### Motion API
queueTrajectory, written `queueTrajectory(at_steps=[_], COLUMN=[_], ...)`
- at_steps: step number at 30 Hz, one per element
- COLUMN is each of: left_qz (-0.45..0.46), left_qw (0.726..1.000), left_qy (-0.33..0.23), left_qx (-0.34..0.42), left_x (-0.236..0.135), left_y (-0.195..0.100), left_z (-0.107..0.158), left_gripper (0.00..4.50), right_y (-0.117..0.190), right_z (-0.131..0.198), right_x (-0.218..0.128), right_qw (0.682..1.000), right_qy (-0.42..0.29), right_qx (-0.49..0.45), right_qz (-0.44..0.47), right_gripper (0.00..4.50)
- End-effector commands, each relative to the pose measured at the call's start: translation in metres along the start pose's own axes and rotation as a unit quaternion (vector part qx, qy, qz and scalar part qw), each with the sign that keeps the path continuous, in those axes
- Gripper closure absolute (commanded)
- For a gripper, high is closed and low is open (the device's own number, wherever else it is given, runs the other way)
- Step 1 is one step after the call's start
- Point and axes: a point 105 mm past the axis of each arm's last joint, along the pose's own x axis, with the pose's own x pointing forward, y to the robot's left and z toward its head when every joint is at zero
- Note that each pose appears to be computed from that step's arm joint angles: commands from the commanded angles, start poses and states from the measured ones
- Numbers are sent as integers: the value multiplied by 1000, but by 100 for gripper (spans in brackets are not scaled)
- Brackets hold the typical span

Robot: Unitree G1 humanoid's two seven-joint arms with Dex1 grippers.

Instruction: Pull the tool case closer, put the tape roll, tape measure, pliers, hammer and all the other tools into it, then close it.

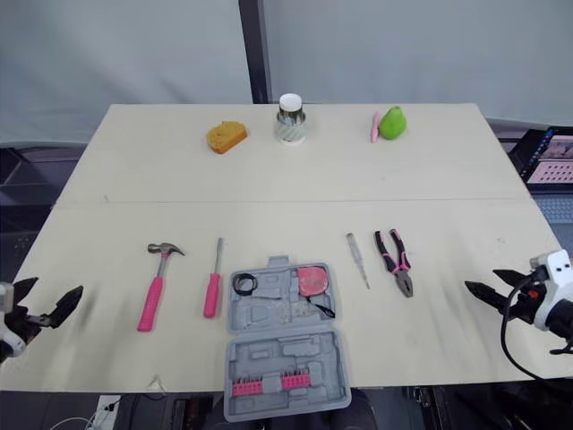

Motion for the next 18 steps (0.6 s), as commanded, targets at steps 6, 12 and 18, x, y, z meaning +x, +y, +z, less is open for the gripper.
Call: queueTrajectory(at_steps=[6, 12, 18], left_qz=[-133, -315, -471], left_qw=[990, 942, 860], left_qy=[-26, -84, -146], left_qx=[26, 80, 131], left_x=[14, 28, 28], left_y=[-73, -159, -228], left_z=[18, 51, 80], left_gripper=[0, 0, 0], right_y=[43, 78, 103], right_z=[15, 7, 2], right_x=[18, 46, 63], right_qw=[999, 999, 994], right_qy=[-32, -43, -44], right_qx=[-28, -15, -27], right_qz=[29, -30, -92], right_gripper=[4, 4, 4])
